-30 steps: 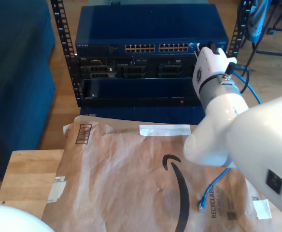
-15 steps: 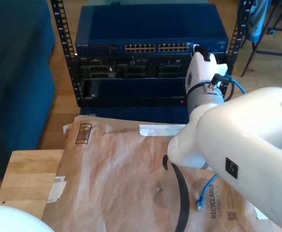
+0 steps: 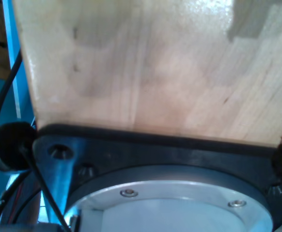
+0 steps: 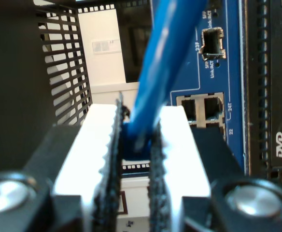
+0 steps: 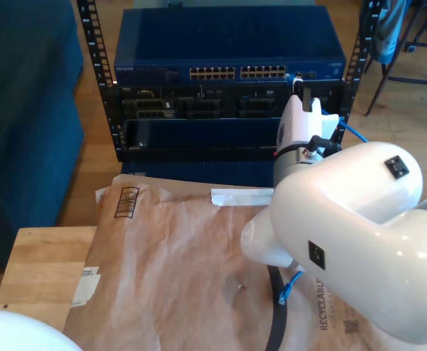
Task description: Grab the cable and plug it in
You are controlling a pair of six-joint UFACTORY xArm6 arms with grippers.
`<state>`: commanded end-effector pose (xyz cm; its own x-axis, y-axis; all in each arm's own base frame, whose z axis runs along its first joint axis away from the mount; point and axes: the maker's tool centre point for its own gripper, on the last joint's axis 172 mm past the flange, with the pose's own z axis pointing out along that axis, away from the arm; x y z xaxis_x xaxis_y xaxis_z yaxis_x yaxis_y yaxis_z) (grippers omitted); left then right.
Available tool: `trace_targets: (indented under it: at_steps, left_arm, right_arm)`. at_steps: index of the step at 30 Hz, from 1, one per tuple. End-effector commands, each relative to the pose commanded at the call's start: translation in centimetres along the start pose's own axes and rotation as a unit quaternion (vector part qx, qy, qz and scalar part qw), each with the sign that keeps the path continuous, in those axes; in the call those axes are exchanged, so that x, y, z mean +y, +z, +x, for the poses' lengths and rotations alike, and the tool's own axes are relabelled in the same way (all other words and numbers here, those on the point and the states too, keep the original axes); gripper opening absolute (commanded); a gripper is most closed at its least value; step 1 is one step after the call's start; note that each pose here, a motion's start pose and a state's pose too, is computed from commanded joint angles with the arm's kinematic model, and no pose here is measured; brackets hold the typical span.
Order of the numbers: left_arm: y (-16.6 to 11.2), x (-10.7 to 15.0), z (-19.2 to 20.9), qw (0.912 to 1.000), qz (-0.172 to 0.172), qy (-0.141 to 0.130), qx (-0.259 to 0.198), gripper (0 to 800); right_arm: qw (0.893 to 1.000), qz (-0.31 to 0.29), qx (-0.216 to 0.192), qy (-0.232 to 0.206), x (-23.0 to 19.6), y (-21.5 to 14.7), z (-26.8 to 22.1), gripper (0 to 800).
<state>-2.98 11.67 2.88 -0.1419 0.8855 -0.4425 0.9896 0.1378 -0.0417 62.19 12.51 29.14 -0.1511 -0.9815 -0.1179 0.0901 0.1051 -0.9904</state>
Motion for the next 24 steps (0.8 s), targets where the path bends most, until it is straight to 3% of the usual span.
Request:
trace_targets:
  at_steps: [15,24]
  left_arm:
    - [0.0,0.0,0.0,1.0,0.0,0.0,0.0,799]
    - [0.0,0.0,0.0,1.0,0.0,0.0,0.0,799]
  right_arm:
    - [0.998,-0.001,0.042,-0.042,1.8,1.2,0.3,0]
    - [0.998,0.011,0.048,-0.034,2.3,1.9,-0.7,0]
